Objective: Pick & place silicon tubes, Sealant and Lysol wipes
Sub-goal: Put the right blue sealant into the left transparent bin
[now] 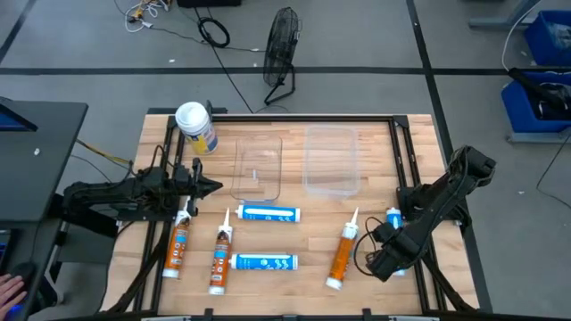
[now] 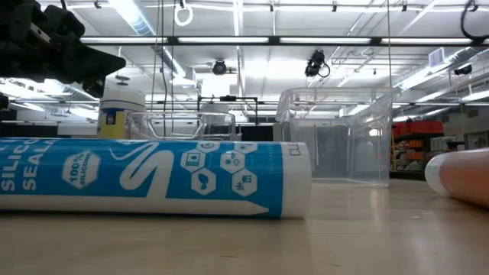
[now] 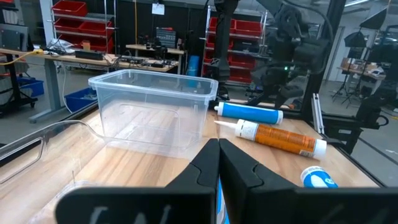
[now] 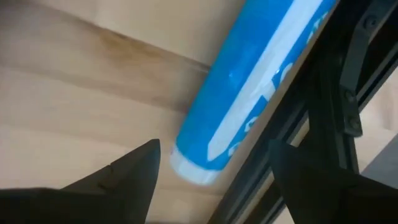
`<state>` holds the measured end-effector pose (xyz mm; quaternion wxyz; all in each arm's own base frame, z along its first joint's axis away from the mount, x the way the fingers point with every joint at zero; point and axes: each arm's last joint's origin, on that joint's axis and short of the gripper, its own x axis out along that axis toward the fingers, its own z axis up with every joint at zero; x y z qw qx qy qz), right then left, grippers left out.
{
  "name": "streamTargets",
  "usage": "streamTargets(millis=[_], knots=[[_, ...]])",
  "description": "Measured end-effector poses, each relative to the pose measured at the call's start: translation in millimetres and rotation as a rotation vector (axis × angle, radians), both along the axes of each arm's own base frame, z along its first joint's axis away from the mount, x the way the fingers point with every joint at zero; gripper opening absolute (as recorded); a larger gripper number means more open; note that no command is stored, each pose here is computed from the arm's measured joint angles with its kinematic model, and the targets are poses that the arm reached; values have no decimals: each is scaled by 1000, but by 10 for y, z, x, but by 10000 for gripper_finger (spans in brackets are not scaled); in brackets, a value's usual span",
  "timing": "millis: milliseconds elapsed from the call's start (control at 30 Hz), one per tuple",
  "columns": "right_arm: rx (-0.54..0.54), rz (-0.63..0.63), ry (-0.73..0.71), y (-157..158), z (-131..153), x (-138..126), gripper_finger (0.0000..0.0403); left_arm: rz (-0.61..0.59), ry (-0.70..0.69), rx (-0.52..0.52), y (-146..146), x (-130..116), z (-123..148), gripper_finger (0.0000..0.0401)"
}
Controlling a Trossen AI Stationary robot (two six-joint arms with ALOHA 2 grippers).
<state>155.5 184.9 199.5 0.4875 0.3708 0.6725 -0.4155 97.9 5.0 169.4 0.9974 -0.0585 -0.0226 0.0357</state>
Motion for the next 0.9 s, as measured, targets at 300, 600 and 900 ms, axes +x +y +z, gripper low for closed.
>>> streamTargets(millis=[300, 600, 900], knots=[[21, -31, -36, 55, -313, -159, 296, 0, 0, 1, 0, 0, 0, 12], [53, -57, -63, 17, -557, -236, 293, 0, 1, -1, 0, 0, -1, 12], [44, -53, -91, 8, -576, -231, 236, 1, 0, -2, 0, 0, 0, 12]])
